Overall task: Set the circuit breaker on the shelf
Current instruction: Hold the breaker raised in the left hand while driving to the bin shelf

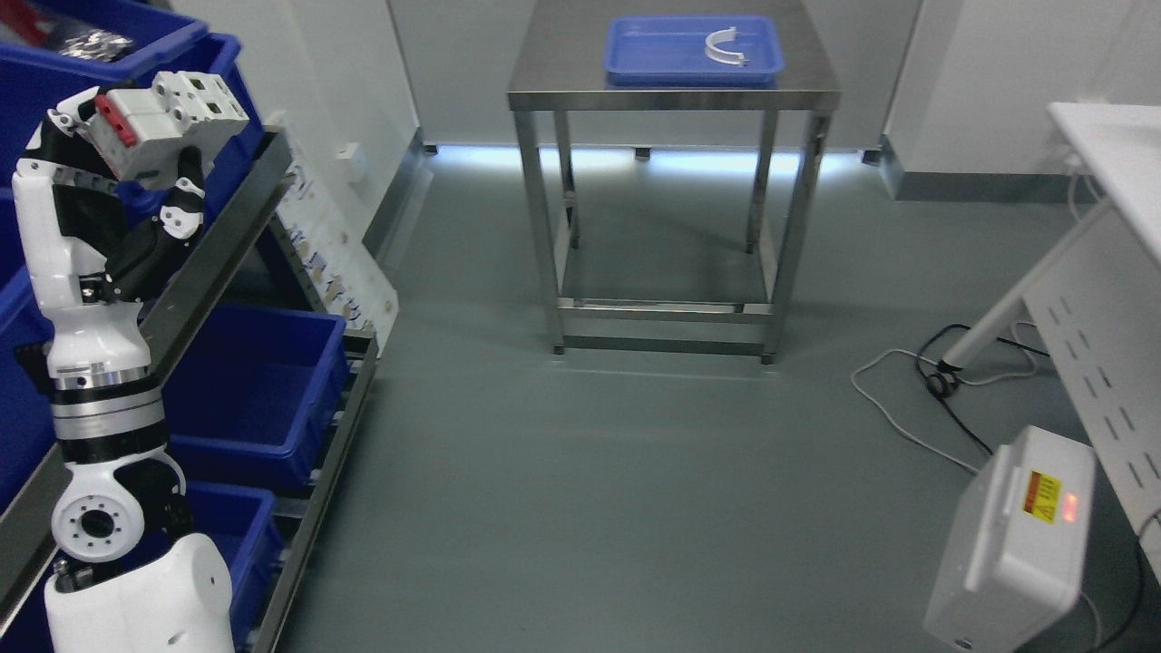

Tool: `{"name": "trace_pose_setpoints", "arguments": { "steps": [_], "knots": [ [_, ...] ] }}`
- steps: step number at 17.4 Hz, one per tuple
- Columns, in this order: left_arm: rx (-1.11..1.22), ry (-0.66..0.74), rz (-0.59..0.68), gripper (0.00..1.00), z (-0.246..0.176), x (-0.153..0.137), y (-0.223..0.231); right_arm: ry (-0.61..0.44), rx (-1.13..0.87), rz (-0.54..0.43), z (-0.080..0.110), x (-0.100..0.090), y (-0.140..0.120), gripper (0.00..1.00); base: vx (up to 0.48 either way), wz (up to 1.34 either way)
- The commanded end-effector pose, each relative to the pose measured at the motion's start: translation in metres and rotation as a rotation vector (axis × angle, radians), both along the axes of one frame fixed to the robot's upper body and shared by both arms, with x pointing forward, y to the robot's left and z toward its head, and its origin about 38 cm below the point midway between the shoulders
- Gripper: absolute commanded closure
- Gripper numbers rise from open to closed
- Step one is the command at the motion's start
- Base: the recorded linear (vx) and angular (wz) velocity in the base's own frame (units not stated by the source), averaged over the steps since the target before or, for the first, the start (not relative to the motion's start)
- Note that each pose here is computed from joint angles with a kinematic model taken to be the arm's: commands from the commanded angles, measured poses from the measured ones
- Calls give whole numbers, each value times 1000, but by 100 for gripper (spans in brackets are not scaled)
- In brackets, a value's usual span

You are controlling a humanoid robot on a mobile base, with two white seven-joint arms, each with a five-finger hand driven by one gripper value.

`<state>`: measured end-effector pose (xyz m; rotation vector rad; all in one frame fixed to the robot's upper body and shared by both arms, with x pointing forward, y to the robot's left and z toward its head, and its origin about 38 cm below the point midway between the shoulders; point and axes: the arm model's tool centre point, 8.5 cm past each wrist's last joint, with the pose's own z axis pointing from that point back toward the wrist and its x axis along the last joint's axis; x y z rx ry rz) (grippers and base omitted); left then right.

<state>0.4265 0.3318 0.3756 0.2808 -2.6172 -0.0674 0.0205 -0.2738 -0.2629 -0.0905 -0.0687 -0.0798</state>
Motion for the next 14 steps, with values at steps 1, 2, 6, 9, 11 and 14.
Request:
{"name": "trace_pose_setpoints", "arguments": {
  "steps": [1, 2, 6, 9, 11, 14],
  "knots": [
    [28, 38, 15, 87, -2, 2, 1, -1, -17, 1, 1, 1, -11, 0, -64, 675],
    [24, 49, 13, 87, -3, 3, 2, -1, -17, 1, 1, 1, -11, 0, -64, 675],
    [13, 90, 8, 86, -8, 6, 3, 1, -17, 1, 1, 0, -11, 0, -29, 960],
    [8, 105, 6, 86, -8, 8, 3, -1, -17, 1, 1, 1, -11, 0, 16, 1178],
    [-1, 123, 2, 86, -6, 10, 3, -1, -17, 1, 1, 0, -11, 0, 11, 1063],
    [11, 228, -45, 86, 0, 25, -12, 1, -17, 1, 1, 0, -11, 0, -13, 1042]
  ]
}}
